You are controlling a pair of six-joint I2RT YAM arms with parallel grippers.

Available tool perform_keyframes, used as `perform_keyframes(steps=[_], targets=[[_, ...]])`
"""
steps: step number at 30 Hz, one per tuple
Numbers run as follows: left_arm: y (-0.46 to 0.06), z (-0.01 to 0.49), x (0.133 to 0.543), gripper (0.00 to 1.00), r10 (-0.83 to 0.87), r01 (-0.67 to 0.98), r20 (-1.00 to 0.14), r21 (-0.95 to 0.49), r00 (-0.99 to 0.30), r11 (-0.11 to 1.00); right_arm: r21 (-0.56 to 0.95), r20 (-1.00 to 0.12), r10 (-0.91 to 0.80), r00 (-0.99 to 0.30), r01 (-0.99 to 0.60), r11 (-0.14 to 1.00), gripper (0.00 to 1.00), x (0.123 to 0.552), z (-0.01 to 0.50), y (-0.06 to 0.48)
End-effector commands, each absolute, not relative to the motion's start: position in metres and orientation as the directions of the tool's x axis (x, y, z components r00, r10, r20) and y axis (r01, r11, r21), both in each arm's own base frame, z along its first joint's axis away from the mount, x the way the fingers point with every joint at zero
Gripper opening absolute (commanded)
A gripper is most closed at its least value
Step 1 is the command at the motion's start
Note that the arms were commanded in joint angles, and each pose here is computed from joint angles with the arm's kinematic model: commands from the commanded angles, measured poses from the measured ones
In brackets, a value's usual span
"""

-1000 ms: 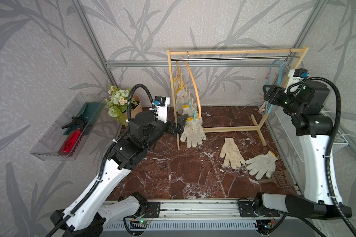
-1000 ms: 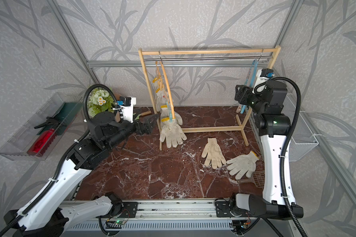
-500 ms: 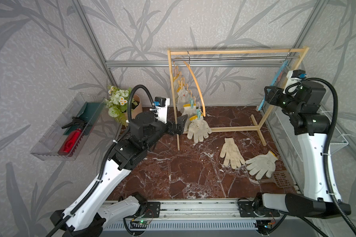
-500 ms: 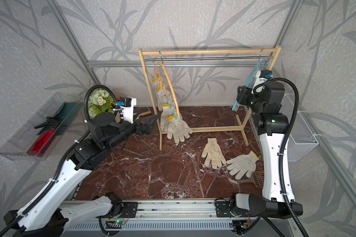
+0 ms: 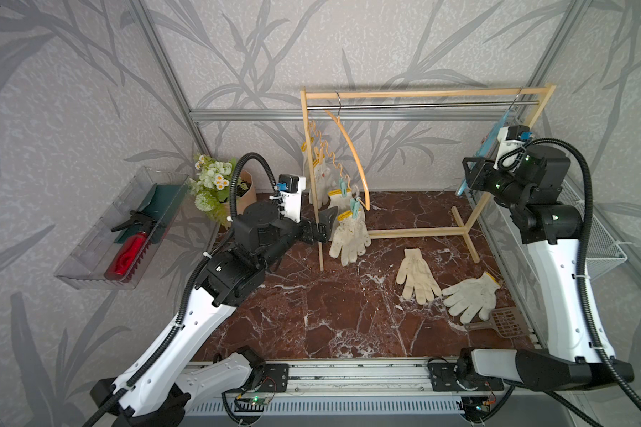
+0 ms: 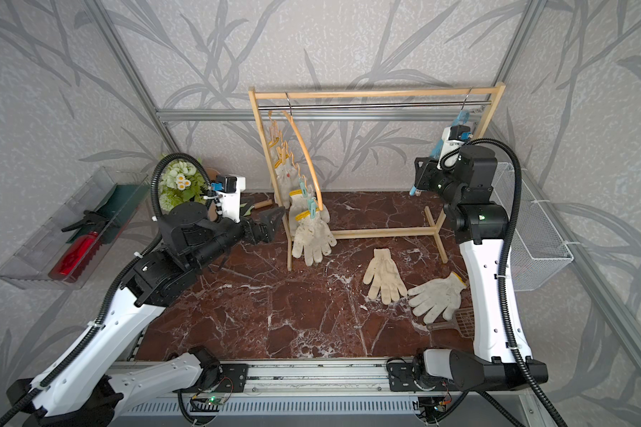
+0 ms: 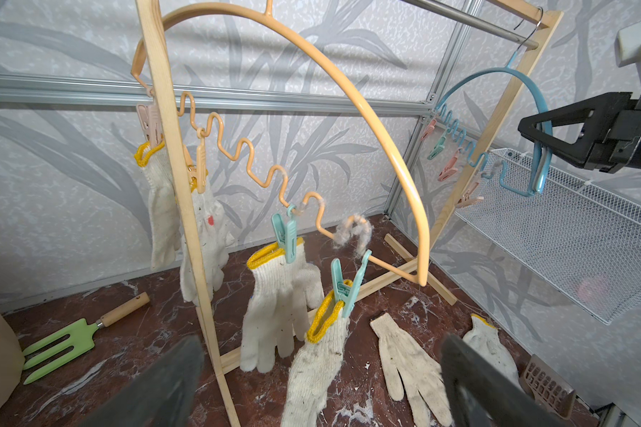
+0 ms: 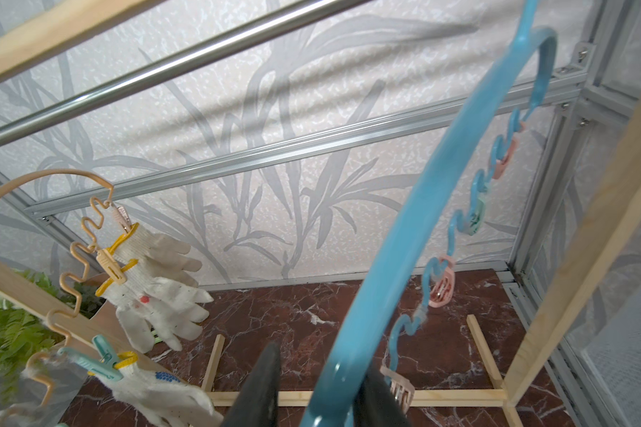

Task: Clip the gloves onto a hanger to dry
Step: Move the hanger to the clothesline.

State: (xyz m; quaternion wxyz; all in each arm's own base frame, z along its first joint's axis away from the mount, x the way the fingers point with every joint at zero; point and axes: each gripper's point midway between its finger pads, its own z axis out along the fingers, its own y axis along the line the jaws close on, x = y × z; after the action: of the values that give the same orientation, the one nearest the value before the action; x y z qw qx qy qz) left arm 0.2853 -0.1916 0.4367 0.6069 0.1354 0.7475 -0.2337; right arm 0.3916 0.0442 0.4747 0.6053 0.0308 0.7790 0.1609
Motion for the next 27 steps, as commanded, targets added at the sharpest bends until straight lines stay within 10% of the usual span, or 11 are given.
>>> perform_keyframes(steps=[1, 27], targets=[[-0.188, 0.44, 0.28, 0.99, -0.085, 0.487, -0.972, -0.183, -0.217, 0.854, 0.274, -0.945, 0.226, -0.235, -0.199, 0.941, 0.31, 0.391, 0.489, 0.062], [-0.182, 0.435, 0.276, 0.99, -0.093, 0.472, -0.97, -0.191, -0.223, 0.86, 0.288, -0.951, 0.226, -0.213, -0.334, 0.898, 0.34, 0.383, 0.507, 0.154]])
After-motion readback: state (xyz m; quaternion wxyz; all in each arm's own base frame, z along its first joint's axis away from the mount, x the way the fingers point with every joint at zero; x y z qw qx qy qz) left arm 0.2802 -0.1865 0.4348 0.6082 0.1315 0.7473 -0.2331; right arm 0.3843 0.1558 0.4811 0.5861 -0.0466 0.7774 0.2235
